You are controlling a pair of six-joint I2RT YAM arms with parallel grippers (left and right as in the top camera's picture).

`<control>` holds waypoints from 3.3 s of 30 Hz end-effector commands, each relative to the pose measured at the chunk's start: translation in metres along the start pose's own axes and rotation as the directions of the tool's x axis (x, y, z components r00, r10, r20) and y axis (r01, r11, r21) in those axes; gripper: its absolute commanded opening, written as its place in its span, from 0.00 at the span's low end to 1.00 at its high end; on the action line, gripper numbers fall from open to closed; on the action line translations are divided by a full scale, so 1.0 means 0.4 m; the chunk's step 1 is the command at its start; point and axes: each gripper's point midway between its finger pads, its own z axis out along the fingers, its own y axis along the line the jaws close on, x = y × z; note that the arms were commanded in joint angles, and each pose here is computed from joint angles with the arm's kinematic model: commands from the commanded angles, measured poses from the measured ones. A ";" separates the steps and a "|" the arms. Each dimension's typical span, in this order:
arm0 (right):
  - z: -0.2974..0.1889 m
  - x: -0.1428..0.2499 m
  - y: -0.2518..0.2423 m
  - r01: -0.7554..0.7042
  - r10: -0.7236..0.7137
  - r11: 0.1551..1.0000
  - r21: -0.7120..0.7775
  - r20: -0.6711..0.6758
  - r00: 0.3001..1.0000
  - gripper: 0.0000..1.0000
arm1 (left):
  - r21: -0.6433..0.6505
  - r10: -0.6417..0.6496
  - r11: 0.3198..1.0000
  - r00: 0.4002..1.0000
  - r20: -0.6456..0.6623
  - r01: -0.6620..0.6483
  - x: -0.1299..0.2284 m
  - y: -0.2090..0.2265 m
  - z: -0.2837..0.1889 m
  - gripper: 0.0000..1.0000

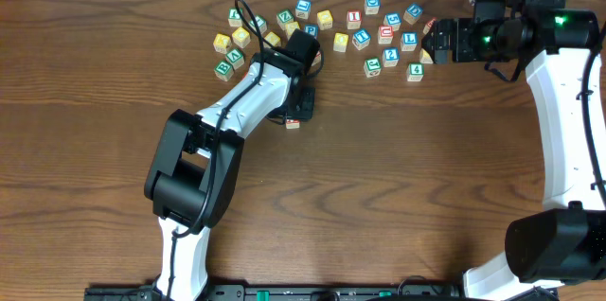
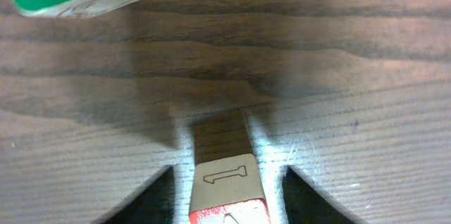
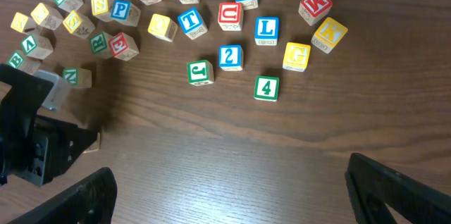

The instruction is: Spell out AI2

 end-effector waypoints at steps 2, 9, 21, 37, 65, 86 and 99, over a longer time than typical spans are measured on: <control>0.007 0.003 0.000 -0.014 0.014 1.000 -0.004 -0.008 1.000 0.99 | -0.014 0.015 1.000 1.000 -0.014 -0.015 0.010 0.007 0.011 0.61; 0.007 0.002 0.000 -0.013 0.013 1.000 -0.003 -0.006 1.000 0.99 | -0.009 0.013 1.000 1.000 0.003 -0.013 -0.005 0.004 0.000 0.62; 0.007 0.001 0.003 -0.013 0.013 1.000 -0.010 -0.005 1.000 0.99 | 0.060 -0.076 0.996 0.963 0.259 0.063 -0.177 0.055 -0.277 0.63; 0.046 -0.016 0.131 -0.003 0.003 1.000 -0.008 0.013 1.000 0.97 | 0.080 -0.215 0.977 0.884 0.414 0.200 -0.159 0.233 -0.546 0.63; 0.499 -0.275 0.205 -0.029 0.022 0.998 0.060 0.108 0.994 0.77 | -0.093 -0.390 0.887 0.842 0.373 0.452 -0.077 0.511 -0.541 0.63; 0.726 -0.234 0.174 -0.035 0.001 0.977 0.210 0.160 0.987 0.64 | -0.109 -0.390 0.889 0.859 0.331 0.446 -0.051 0.503 -0.525 0.63; 0.776 -0.211 0.162 -0.045 0.012 0.976 0.215 0.152 0.988 0.60 | -0.110 -0.391 0.889 0.860 0.327 0.445 -0.049 0.503 -0.524 0.63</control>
